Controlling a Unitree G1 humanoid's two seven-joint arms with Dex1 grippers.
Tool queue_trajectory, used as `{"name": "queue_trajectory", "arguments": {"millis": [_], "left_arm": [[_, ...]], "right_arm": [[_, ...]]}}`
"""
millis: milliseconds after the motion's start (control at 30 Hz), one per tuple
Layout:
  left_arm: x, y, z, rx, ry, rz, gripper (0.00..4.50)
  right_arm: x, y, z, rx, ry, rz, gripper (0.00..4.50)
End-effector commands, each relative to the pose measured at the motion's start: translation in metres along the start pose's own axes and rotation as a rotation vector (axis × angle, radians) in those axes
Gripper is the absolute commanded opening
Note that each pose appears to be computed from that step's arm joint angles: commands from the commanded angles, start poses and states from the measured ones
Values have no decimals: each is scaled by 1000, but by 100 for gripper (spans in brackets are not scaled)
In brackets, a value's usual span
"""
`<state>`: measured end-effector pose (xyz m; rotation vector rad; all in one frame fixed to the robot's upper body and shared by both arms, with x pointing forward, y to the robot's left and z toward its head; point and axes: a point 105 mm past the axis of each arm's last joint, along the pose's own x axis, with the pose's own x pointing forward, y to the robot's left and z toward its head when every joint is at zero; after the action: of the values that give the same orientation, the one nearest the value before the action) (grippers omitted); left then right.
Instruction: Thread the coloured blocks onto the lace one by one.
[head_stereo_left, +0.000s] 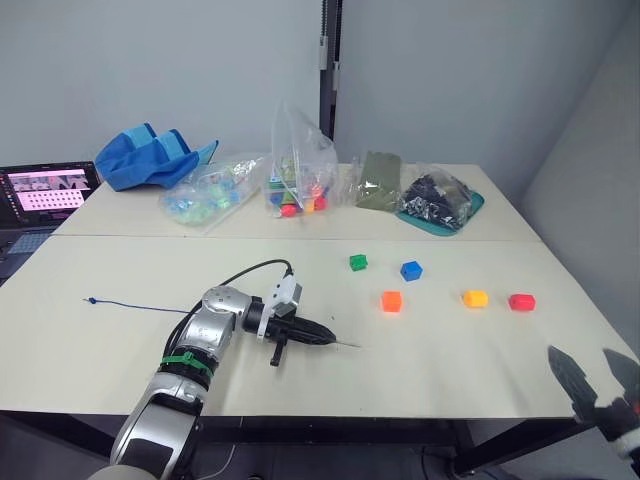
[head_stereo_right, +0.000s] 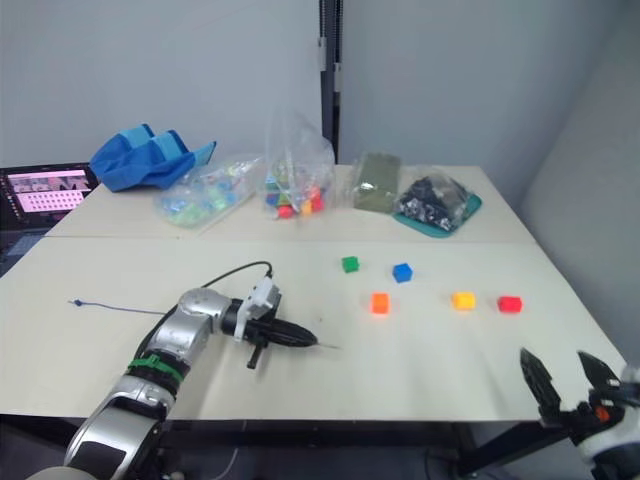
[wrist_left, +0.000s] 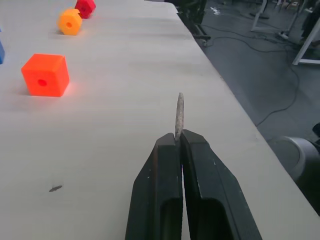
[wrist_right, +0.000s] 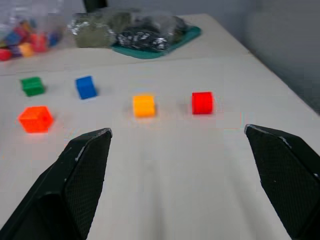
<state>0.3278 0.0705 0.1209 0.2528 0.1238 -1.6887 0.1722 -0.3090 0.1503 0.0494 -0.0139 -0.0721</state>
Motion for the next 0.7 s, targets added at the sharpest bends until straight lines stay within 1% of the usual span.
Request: {"name": "queue_trajectory", "arguments": {"millis": [33, 133, 233, 300, 400, 467, 567, 633, 700], "left_arm": [[1, 2, 16, 43, -21, -22, 5], [2, 5, 17, -1, -33, -18, 5], [-1, 5, 17, -13, -26, -14, 5], [-4, 5, 16, -15, -23, -6, 5], [-8, 4, 13, -50, -20, 17, 5], [-11, 3, 9, -57, -9, 33, 5], [-15, 1, 5, -57, 2, 61, 5], [-18, 1, 4, -69, -2, 92, 5], [-21, 1, 2, -85, -5, 113, 5]], "right_arm": [[-9, -10, 3, -56, -27, -62, 450], [-12, -15, -14, -48, 23, -106, 450], [-4, -14, -15, -51, 22, -107, 450], [4, -19, -14, -76, 23, -132, 450], [28, -25, -8, -108, 42, -115, 450], [47, -32, 1, -122, 40, -110, 450], [82, -46, 8, -176, 82, -118, 450], [106, -55, 14, -172, 103, -135, 450], [123, -58, 16, -160, 122, -133, 450]]}}
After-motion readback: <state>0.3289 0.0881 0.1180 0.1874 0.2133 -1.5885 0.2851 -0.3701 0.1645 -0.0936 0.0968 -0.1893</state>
